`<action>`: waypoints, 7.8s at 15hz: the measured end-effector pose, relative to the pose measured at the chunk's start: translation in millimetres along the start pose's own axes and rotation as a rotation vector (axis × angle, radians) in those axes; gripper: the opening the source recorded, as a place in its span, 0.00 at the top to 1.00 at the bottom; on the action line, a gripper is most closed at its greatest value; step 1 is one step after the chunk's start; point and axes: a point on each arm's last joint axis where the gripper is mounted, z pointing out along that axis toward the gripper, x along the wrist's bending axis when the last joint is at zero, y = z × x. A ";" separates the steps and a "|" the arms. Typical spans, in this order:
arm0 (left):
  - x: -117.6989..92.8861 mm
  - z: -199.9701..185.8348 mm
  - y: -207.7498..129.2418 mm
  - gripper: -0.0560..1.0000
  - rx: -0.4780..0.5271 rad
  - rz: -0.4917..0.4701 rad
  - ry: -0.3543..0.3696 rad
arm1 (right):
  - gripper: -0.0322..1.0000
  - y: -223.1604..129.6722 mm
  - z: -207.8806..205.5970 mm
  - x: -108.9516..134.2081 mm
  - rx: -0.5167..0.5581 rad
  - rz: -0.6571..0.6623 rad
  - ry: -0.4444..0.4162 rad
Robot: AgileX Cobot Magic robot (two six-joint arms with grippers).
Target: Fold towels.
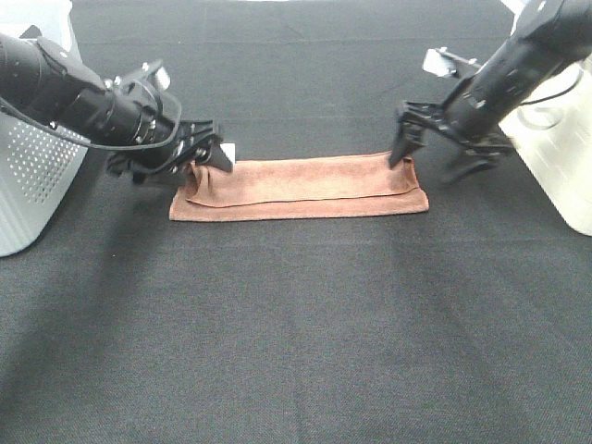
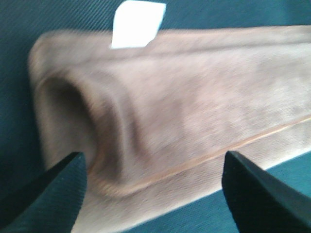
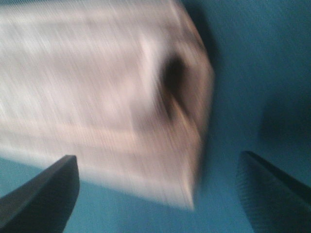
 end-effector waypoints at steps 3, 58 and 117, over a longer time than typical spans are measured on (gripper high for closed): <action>23.8 -2.4 1.9 0.25 0.031 -0.100 0.083 | 0.17 -2.9 -3.5 -0.4 0.031 0.007 -0.017; -99.3 3.2 92.0 0.57 -0.056 0.075 -0.085 | 0.17 2.7 -5.9 71.7 -0.071 -0.039 0.441; 1.8 -355.9 -293.6 0.34 -0.344 0.601 0.107 | 0.17 -395.3 -228.4 31.5 -0.661 -0.281 -0.175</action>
